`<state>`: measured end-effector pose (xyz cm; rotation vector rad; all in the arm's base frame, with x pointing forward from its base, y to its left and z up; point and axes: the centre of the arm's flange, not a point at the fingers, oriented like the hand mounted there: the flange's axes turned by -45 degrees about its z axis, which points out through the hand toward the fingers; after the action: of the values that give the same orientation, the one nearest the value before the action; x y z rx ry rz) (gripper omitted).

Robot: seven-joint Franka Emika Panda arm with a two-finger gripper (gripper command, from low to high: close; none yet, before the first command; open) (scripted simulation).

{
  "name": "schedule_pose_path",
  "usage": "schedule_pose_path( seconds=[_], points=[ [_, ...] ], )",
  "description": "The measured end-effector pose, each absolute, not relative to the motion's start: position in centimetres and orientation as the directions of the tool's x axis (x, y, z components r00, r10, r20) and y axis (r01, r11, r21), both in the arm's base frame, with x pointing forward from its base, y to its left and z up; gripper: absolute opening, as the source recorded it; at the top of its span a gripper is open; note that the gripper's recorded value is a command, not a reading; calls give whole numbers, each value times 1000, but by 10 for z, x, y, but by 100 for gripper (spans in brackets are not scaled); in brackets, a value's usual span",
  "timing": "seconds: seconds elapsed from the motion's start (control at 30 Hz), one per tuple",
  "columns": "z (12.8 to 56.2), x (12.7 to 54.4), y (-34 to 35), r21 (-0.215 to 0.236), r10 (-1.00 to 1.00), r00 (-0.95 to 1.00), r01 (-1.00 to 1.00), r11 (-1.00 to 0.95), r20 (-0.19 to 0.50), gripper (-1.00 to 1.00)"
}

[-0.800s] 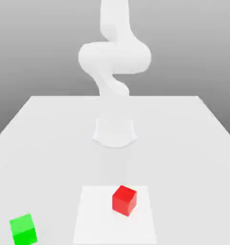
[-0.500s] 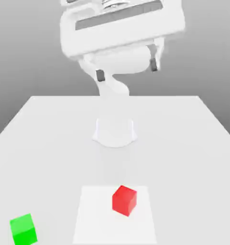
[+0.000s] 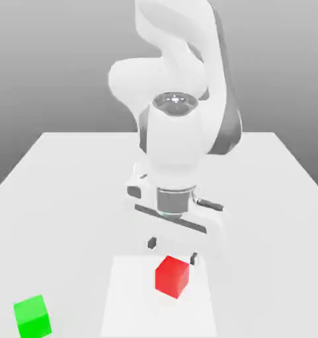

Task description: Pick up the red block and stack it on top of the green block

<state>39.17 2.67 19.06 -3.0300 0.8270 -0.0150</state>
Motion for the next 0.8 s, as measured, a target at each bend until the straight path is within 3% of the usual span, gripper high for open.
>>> schedule_pose_path(
  seconds=[0.2,0.23,0.47,0.8],
  points=[
    [151,389,27,-1,-510,860,-510,-860,4,0],
    [146,388,27,-1,-511,860,-511,-860,2,-100],
    [145,388,27,-1,-510,860,-510,-860,3,-100],
    [203,389,27,-2,-510,860,-510,-860,5,-100]
  ],
)
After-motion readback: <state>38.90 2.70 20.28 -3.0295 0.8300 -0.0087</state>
